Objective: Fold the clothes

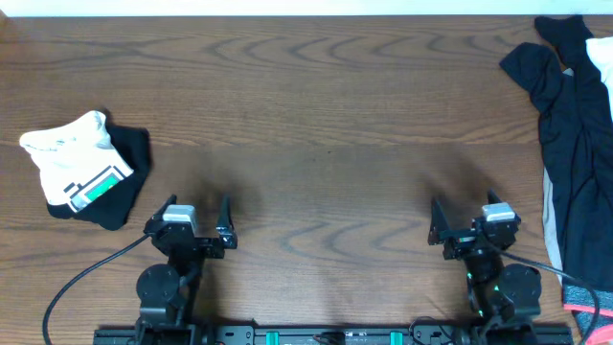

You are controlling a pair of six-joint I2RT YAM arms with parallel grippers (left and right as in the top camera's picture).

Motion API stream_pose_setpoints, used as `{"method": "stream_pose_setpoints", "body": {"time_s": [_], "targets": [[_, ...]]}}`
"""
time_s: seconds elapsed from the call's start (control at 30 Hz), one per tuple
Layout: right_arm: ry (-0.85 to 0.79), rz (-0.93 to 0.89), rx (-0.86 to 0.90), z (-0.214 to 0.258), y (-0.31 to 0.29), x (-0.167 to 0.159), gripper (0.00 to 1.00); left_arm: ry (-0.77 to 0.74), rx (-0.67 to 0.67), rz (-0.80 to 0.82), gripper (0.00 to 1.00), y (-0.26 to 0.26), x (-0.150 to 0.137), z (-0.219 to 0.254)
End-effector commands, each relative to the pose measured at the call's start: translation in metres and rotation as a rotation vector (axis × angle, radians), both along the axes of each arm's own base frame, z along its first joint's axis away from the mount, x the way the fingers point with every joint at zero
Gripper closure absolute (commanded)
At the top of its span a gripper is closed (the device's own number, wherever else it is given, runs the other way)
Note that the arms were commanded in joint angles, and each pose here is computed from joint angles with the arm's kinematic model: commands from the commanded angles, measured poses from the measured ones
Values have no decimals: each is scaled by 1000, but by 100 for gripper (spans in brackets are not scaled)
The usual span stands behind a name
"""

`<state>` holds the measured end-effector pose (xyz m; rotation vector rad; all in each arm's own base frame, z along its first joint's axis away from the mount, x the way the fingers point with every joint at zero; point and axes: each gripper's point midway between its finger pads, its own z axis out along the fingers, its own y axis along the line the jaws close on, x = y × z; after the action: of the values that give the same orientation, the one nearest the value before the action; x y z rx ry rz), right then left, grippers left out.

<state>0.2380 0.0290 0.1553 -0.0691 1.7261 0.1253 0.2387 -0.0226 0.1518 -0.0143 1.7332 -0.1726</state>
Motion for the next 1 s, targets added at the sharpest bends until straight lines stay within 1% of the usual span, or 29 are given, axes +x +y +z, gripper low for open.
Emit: {"method": "stream_pose_setpoints", "body": {"time_s": [0.0,0.1,0.17,0.3,0.47,0.6,0.73,0.8,0.87,0.9,0.97], "targets": [[-22,-118,15,45,-21,-10,1,-32,-71,0,2,-1,-8,40],[22,-153,21,66,-28,-20,1,6,-69,-1,2,-1,-14,58],[67,-154,13,76,-29,-24,1,58,-67,-3,2,-1,-17,67],[221,-171,17,85,-30,-31,1,183,-60,2,2,-1,-23,82],[475,-172,-20,81,-29,-36,1,365,-51,4,2,-1,-31,91],[687,-156,-51,73,-26,-39,1,490,-49,-4,2,-3,-39,88],[774,-164,-69,69,-26,-27,1,553,-47,-2,2,-3,-43,77],[794,-252,-50,66,-37,-24,1,555,-46,-3,2,-3,-43,77],[810,-400,9,62,-55,-24,1,554,-46,-2,2,-3,-43,77],[829,-520,69,57,-73,-25,1,552,-46,-2,2,-3,-43,77],[850,-635,122,51,-93,-29,1,552,-47,-2,2,-3,-43,77]]}}
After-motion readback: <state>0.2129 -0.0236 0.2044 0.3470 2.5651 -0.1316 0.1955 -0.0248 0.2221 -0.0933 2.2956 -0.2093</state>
